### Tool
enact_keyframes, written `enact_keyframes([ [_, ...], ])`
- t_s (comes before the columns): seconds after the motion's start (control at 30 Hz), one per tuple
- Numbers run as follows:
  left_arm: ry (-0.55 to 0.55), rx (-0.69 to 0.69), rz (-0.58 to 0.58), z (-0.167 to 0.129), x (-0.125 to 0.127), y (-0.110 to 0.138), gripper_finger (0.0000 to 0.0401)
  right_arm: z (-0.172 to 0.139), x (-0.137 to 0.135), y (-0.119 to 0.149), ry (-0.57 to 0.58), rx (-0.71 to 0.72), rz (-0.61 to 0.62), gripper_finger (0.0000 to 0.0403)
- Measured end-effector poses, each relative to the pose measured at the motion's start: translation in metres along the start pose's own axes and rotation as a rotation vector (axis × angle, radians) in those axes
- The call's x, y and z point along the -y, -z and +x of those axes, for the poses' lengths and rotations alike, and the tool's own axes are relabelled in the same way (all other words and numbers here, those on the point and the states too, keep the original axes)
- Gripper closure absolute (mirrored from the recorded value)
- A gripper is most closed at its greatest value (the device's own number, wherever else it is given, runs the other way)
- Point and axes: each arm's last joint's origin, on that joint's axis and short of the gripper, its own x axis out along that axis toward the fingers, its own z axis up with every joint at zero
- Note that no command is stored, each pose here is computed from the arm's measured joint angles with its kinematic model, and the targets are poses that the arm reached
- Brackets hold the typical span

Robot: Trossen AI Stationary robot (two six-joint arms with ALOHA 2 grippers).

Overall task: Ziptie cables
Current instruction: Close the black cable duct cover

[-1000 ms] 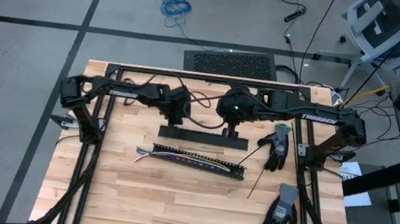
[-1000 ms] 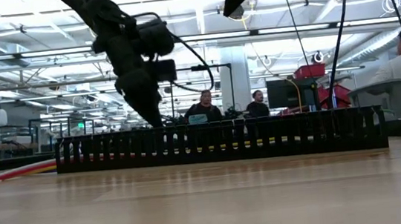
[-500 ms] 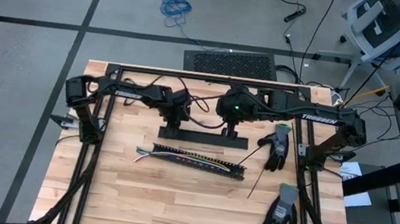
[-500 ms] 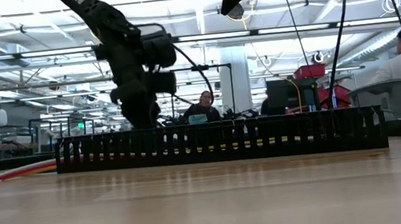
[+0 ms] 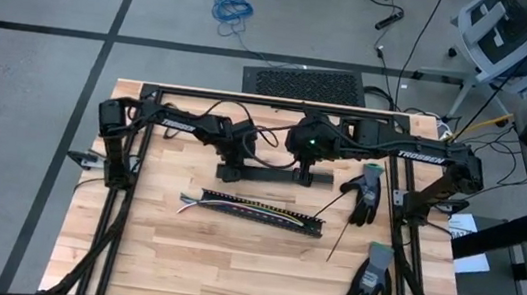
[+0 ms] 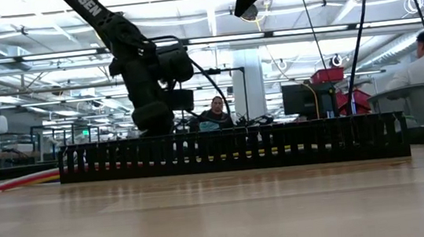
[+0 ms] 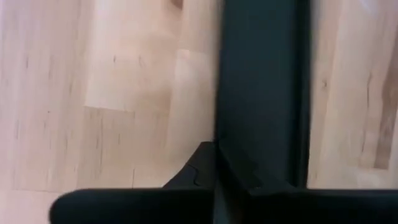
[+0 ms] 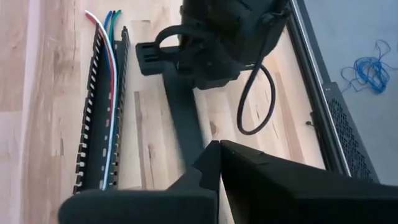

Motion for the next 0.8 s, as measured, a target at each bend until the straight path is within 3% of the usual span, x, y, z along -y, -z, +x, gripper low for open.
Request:
enact_keyframes([
  [0.23, -0.068, 0.027, 0.01, -0.021, 0.006, 0.0, 0.0399, 0.0, 0.0, -0.001, 0.014, 0.007, 0.037, 0.0403],
  [0.43, -0.15, 0.087, 0.046, -0.059, 0.017, 0.0, 0.0401, -0.002, 0.007, 0.0, 0.157, 0.004, 0.08, 0.0403],
  [0.7, -0.184, 0.071, 0.116, -0.093, 0.028, 0.012, 0.04, 0.002, 0.045, 0.014, 0.298, -0.069, 0.349, 0.0403],
  [0.8, -0.21, 0.059, 0.134, -0.1, 0.028, 0.015, 0.04, 0.015, 0.051, 0.024, 0.311, -0.113, 0.38, 0.0403],
])
